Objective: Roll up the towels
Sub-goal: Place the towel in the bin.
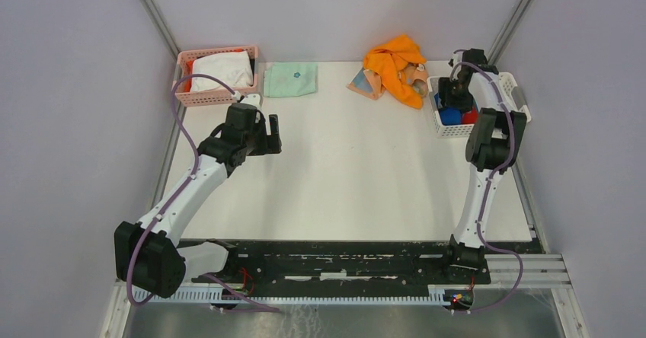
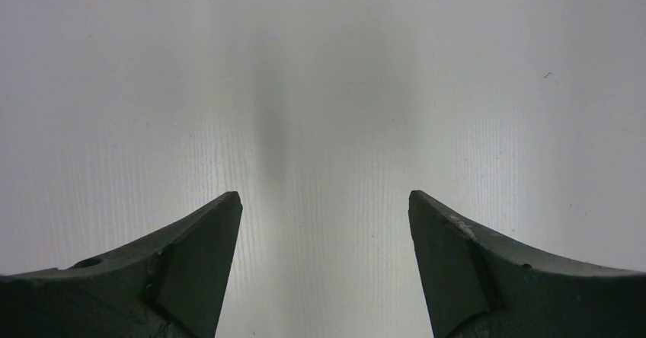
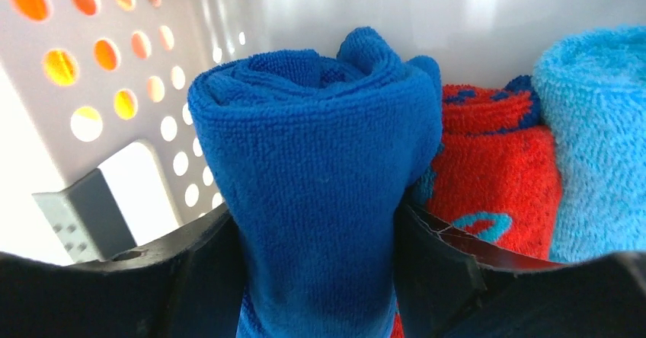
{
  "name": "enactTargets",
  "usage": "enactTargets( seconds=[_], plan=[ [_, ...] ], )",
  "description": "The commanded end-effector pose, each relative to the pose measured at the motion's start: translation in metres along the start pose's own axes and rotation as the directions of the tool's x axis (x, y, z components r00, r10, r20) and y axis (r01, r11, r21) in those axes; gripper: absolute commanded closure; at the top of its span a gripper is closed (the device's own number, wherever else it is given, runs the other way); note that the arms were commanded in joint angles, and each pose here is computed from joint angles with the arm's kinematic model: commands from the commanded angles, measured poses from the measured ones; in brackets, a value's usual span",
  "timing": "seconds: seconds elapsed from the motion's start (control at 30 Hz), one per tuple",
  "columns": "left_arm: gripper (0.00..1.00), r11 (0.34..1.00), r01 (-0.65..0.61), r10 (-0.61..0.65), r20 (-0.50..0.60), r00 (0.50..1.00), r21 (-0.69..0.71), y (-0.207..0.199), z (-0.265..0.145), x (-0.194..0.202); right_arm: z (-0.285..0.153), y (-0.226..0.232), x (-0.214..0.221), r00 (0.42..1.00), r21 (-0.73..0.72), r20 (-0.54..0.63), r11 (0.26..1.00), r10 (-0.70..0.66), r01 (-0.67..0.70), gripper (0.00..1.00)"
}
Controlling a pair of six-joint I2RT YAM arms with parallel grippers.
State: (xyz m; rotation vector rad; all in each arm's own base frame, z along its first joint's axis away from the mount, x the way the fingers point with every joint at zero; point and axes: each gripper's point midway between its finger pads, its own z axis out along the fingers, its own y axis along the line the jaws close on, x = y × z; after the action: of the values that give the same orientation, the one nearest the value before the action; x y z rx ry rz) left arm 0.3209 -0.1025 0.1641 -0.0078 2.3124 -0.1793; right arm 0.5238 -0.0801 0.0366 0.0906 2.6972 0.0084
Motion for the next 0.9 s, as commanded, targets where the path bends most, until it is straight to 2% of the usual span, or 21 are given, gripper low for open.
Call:
enactTargets(
  seconds=[0.0,0.3,0.43,0.53,0.67,0.87],
  plan=[
    [0.13,0.999,-0.038,0.036,0.074,0.997,0.032,-0.005,-0.008,-0.017,-0.056,0.005,-0.024,0.995,-0.020,0.097,1.000,0.002,0.000,0.29],
    [0.13,0.999,-0.037,0.035,0.081,0.996,0.034,-0.005,-0.010,-0.018,-0.126,0.011,-0.048,0.968,-0.019,0.249,1.000,0.026,-0.022,0.27],
    [0.13,0.999,-0.036,0.033,0.082,0.996,0.033,-0.004,-0.010,-0.018,-0.141,0.063,-0.060,0.939,-0.118,0.344,0.991,-0.020,0.065,0.24],
    [0.13,0.999,-0.037,0.034,0.079,0.996,0.032,-0.004,-0.010,-0.017,-0.132,0.113,-0.065,0.916,-0.160,0.397,0.978,-0.064,0.137,0.24],
    [0.13,0.999,-0.038,0.036,0.075,0.997,0.026,-0.003,-0.010,-0.015,-0.101,0.158,-0.079,0.888,-0.150,0.451,0.974,-0.088,0.172,0.24],
    [0.13,0.999,-0.039,0.037,0.066,0.997,0.024,-0.002,-0.008,-0.013,-0.053,0.171,-0.105,0.856,-0.038,0.484,0.973,-0.180,0.226,0.25]
  ],
)
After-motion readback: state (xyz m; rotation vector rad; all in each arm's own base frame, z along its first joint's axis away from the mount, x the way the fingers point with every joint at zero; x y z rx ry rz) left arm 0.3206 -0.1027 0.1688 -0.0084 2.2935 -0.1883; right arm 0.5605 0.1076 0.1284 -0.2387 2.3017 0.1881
